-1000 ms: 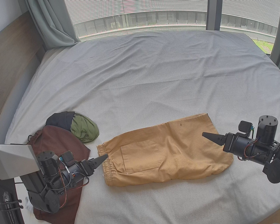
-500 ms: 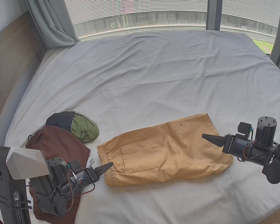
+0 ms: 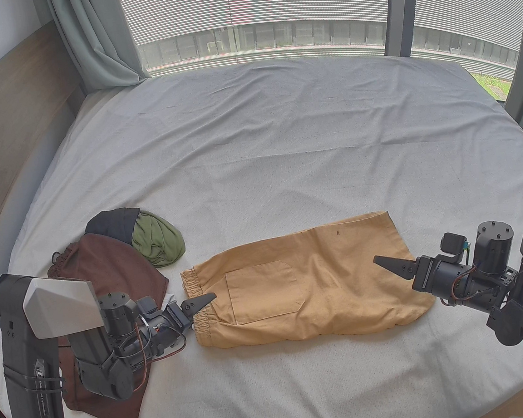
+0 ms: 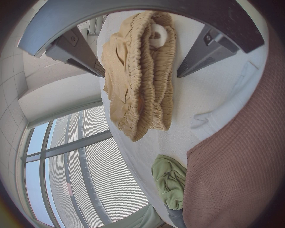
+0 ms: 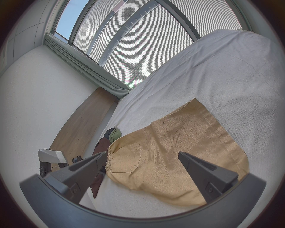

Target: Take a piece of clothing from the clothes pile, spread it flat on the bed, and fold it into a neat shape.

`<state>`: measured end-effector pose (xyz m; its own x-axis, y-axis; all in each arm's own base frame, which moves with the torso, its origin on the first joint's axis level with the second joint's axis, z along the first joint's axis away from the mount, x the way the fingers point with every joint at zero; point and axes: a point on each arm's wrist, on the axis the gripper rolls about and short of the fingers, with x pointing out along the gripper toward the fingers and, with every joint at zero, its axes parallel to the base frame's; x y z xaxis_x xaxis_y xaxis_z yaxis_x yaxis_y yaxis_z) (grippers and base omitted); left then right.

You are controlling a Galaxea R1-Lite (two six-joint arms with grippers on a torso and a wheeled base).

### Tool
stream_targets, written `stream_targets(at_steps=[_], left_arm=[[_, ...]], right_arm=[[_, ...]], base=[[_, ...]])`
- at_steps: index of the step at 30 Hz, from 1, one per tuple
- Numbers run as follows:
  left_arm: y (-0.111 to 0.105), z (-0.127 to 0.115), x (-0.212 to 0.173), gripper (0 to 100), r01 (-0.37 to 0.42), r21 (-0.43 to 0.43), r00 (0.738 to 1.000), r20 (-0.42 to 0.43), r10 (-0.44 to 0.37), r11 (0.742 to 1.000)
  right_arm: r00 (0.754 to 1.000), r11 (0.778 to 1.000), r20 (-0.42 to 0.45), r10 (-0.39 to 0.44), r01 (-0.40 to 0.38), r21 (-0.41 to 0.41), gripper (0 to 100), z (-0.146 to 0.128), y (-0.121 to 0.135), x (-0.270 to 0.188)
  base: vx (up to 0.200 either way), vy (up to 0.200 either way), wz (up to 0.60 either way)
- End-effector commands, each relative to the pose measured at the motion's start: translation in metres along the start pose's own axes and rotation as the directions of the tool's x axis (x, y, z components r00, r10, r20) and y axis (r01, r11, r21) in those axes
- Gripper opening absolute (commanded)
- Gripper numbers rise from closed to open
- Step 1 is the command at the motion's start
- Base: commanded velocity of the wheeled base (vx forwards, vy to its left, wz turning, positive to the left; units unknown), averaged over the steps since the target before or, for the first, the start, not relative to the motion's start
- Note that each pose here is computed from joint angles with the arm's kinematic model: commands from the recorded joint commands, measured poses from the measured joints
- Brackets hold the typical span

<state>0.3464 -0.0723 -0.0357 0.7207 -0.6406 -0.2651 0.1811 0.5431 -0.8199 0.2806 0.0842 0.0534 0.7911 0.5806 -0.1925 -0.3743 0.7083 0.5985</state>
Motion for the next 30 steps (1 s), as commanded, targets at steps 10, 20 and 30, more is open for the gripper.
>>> stream_targets(at_steps=[10, 20, 30], left_arm=[[-0.022, -0.003, 0.022, 100, 0.03, -0.028, 0.998, 0.059, -0.028, 0.999], [-0.018, -0.004, 0.02, 100, 0.014, -0.032, 0.998, 0.058, -0.012, 0.999], [-0.017, -0.005, 0.021, 0, 0.013, -0.026, 0.998, 0.054, -0.012, 1.0]], right_arm=[[1.0, 1.0, -0.002, 0.0, 0.0, 0.002, 100, -0.001, -0.001, 0.001], [1.0, 1.0, -0.001, -0.001, 0.001, 0.001, 100, 0.0, -0.001, 0.001], [1.0, 1.0, 0.001, -0.003, 0.003, 0.001, 100, 0.0, -0.002, 0.001]], base=[[0.0, 0.0, 0.0], [0.0, 0.0, 0.0], [0.0, 0.0, 0.0]])
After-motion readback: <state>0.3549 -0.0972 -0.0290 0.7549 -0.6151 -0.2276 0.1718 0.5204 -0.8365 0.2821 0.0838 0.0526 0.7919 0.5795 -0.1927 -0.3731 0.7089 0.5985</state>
